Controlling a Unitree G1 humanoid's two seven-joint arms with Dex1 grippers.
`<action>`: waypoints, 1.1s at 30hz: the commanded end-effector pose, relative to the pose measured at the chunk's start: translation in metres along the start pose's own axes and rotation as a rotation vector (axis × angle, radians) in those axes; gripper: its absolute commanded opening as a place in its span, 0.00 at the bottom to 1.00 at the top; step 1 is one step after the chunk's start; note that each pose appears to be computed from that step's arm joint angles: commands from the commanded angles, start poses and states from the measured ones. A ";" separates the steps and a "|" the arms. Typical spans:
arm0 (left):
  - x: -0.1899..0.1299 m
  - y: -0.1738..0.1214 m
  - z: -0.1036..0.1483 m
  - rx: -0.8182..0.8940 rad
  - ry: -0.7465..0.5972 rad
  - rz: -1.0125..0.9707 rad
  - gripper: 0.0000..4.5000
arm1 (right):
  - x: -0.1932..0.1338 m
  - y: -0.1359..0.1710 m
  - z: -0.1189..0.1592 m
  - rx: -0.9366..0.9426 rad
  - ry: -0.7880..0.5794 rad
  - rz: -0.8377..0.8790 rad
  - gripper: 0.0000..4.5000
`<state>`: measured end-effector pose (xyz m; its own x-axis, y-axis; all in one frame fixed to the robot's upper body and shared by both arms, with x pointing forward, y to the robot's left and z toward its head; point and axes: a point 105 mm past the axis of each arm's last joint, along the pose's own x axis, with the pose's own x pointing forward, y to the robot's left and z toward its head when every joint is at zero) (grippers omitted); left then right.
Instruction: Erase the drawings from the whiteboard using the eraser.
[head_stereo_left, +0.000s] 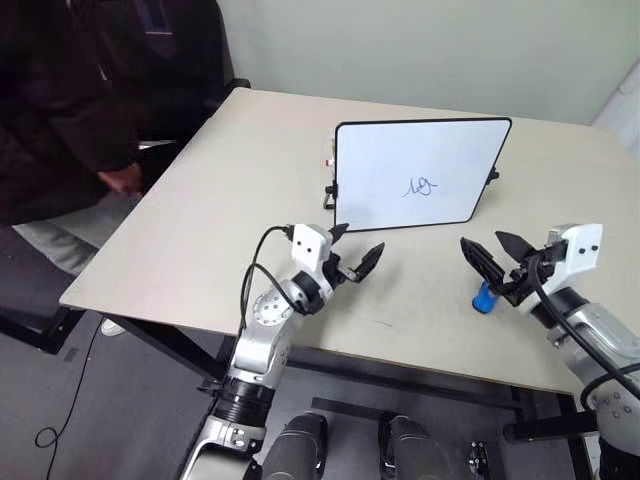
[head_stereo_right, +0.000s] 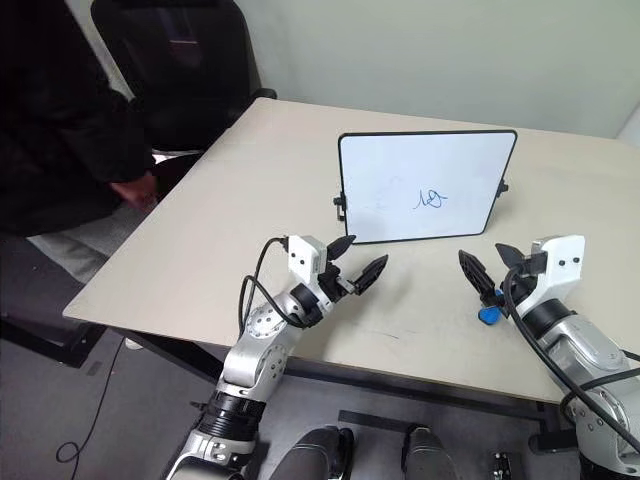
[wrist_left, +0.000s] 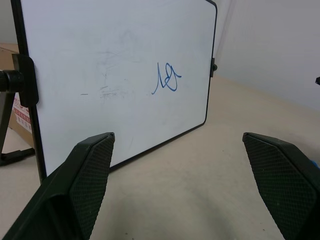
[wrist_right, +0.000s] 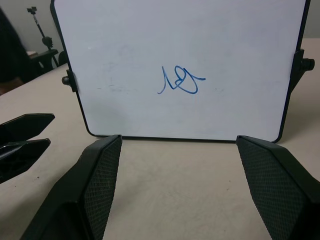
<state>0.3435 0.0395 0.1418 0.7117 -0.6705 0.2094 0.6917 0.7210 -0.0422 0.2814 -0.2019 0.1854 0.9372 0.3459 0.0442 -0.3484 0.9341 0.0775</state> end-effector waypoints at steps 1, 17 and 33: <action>0.001 -0.007 0.011 -0.004 -0.044 -0.024 1.00 | -0.004 0.005 0.012 -0.021 -0.041 0.003 0.86; 0.005 -0.003 0.009 -0.006 -0.035 -0.048 1.00 | -0.016 -0.037 -0.037 -0.066 0.292 -0.258 0.99; 0.007 -0.006 0.008 -0.010 -0.043 -0.046 1.00 | -0.014 -0.047 -0.052 0.012 0.474 -0.402 0.99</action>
<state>0.3443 0.0326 0.1396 0.6842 -0.6980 0.2116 0.7227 0.6878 -0.0683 0.2840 -0.2409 0.1198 0.8855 0.0125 -0.4645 0.0052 0.9993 0.0370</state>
